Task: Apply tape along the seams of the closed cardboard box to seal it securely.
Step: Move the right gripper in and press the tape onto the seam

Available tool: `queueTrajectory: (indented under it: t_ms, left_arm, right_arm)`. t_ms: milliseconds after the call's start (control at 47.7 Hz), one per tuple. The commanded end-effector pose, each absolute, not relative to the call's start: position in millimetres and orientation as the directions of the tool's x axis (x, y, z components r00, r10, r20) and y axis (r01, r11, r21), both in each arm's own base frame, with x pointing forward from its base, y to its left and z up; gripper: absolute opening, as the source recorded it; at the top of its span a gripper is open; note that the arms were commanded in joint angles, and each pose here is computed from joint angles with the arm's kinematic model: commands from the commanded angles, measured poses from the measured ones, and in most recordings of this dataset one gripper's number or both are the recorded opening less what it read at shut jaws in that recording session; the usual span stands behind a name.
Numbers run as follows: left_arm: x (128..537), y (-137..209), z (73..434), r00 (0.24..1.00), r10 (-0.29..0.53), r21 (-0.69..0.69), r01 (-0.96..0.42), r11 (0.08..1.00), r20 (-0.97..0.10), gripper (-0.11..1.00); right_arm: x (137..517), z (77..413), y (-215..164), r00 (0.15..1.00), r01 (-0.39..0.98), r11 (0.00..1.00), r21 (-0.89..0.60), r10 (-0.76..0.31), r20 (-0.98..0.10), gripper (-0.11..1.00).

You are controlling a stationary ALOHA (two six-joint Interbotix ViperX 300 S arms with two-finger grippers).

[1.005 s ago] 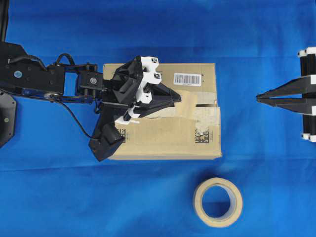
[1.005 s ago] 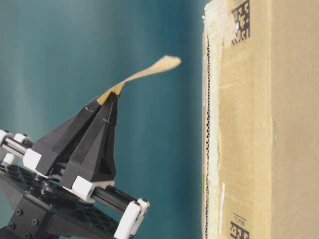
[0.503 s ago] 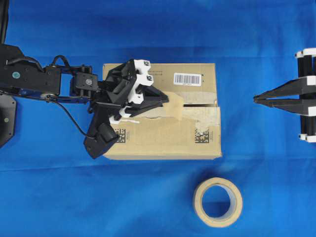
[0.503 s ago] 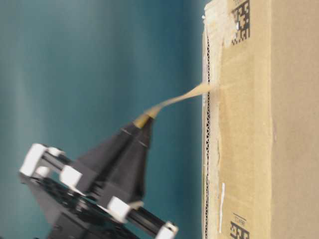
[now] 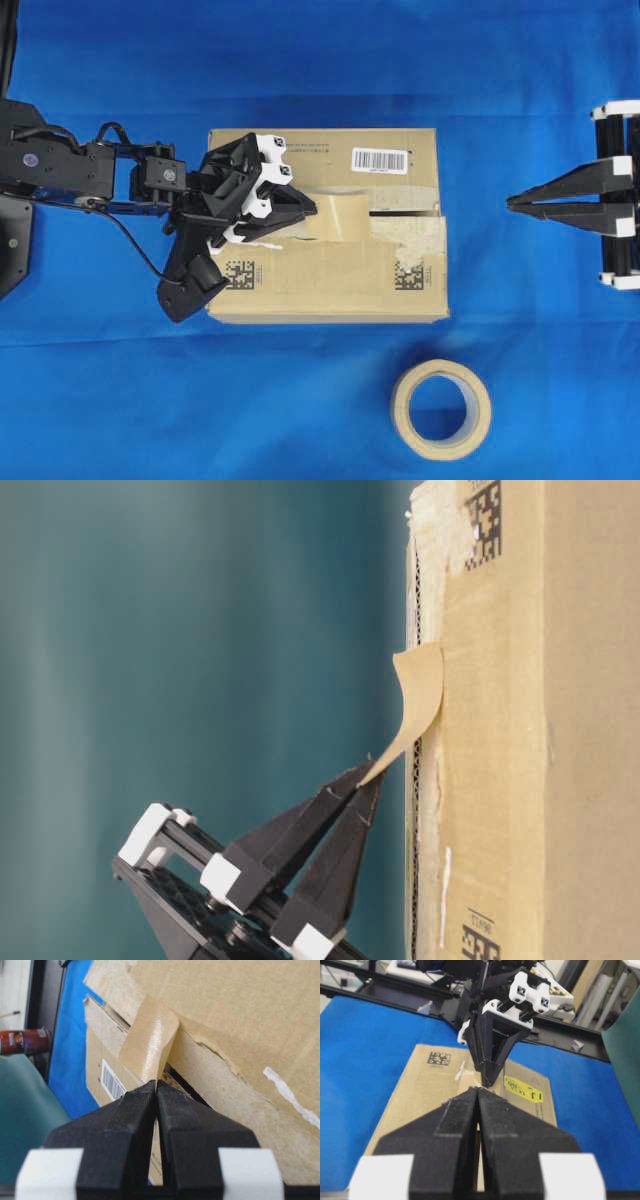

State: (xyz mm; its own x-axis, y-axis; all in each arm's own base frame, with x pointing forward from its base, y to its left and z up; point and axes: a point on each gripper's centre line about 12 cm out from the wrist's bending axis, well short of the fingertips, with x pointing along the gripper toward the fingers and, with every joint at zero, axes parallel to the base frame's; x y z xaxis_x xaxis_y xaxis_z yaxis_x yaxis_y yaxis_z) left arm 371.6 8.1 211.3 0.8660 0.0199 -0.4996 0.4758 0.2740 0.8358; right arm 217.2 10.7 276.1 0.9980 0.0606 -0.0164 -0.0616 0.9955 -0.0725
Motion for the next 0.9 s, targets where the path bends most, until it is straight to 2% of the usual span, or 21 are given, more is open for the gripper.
queueTrajectory:
  t_ms: [0, 545, 880]
  left_arm:
    - [371, 9, 223, 0.884, 0.023, 0.853, 0.444, 0.276, -0.467, 0.00]
    - [365, 10, 208, 0.861, 0.024, 0.833, 0.483, 0.270, -0.508, 0.00]
    - [368, 13, 205, 0.856, 0.030, 0.833, 0.493, 0.251, -0.515, 0.00]
  right_arm:
    - [221, 284, 11, 0.998, -0.062, 0.996, -0.071, 0.063, 0.011, 0.00]
    - [242, 277, 12, 0.998, -0.064, 0.996, -0.055, 0.063, -0.024, 0.00]
    - [269, 269, 6, 0.998, -0.019, 1.000, 0.025, 0.020, -0.057, 0.01]
